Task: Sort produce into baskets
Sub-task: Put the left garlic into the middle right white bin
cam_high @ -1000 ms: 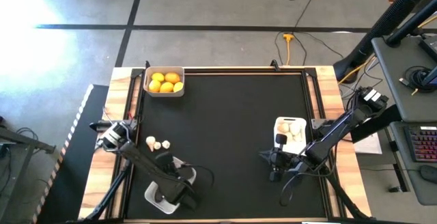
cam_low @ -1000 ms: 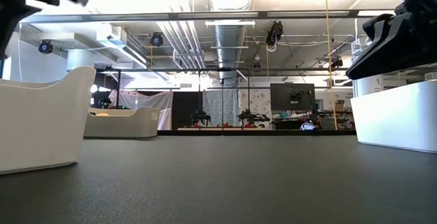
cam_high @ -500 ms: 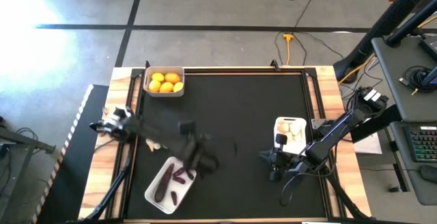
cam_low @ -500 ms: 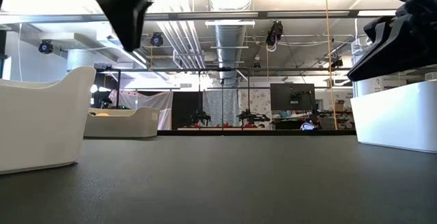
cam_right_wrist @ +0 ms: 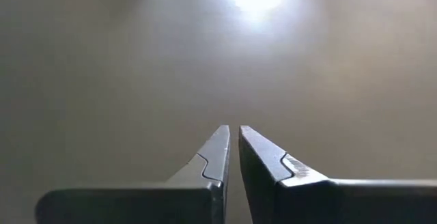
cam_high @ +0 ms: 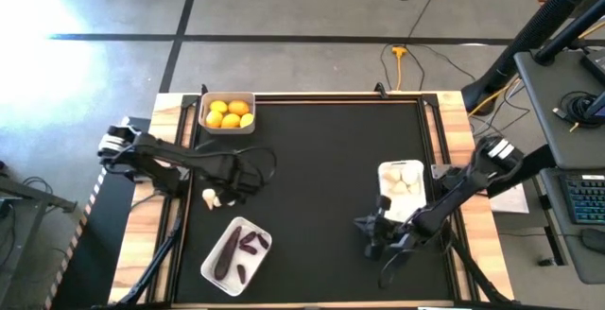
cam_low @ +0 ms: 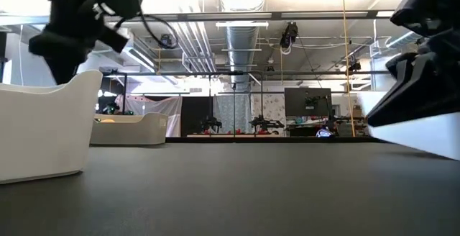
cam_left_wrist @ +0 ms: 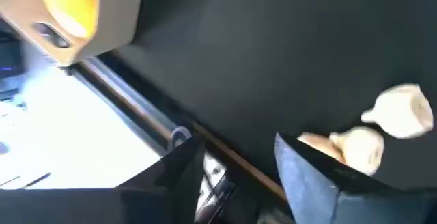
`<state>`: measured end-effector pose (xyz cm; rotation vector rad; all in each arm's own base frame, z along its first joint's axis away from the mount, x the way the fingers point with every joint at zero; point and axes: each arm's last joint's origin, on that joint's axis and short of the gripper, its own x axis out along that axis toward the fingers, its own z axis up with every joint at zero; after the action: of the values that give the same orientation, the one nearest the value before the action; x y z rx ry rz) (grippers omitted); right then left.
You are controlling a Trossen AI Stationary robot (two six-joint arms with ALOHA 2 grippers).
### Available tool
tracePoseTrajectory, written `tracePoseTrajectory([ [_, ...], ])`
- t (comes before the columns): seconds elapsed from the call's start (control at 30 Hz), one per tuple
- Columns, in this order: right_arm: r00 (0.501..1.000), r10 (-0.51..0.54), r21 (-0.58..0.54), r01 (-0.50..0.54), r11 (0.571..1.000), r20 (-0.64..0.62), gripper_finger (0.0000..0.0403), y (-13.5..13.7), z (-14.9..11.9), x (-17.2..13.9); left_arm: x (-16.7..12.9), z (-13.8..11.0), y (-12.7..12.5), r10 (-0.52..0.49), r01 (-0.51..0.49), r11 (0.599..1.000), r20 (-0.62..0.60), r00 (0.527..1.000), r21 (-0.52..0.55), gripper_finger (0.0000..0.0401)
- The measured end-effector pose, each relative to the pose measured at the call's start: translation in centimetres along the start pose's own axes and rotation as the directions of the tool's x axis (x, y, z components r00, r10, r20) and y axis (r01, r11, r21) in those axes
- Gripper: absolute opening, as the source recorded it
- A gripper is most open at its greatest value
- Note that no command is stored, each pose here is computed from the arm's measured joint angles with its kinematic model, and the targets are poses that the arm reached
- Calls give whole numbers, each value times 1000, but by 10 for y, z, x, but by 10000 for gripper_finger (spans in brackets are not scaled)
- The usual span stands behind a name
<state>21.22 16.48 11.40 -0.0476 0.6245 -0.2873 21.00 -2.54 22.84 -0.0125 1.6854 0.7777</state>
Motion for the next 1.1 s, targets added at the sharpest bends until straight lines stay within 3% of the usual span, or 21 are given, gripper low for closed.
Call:
tracePoseTrajectory([
  [0.2,997,58,-119,-52,992,52,27,19,19,5,32,-23,3,-176,177,984,42,984,-34,227],
  [0.37,998,58,-188,-57,981,-1,27,14,48,2,54,-40,5,-266,272,960,83,960,-68,262],
  [0.53,997,28,-200,-41,979,-71,27,0,78,-14,58,-46,8,-310,322,944,141,940,-73,268],
  [0.7,998,60,-198,-62,978,-15,27,-2,106,-32,52,-51,11,-377,391,918,158,912,-65,268],
  [0.9,998,69,-189,-67,980,2,27,-1,115,-33,55,-53,6,-473,478,875,69,878,-79,269],
  [1.1,998,63,-122,-62,991,2,27,-1,116,-30,62,-48,-4,-446,443,892,-12,895,-86,269],
])
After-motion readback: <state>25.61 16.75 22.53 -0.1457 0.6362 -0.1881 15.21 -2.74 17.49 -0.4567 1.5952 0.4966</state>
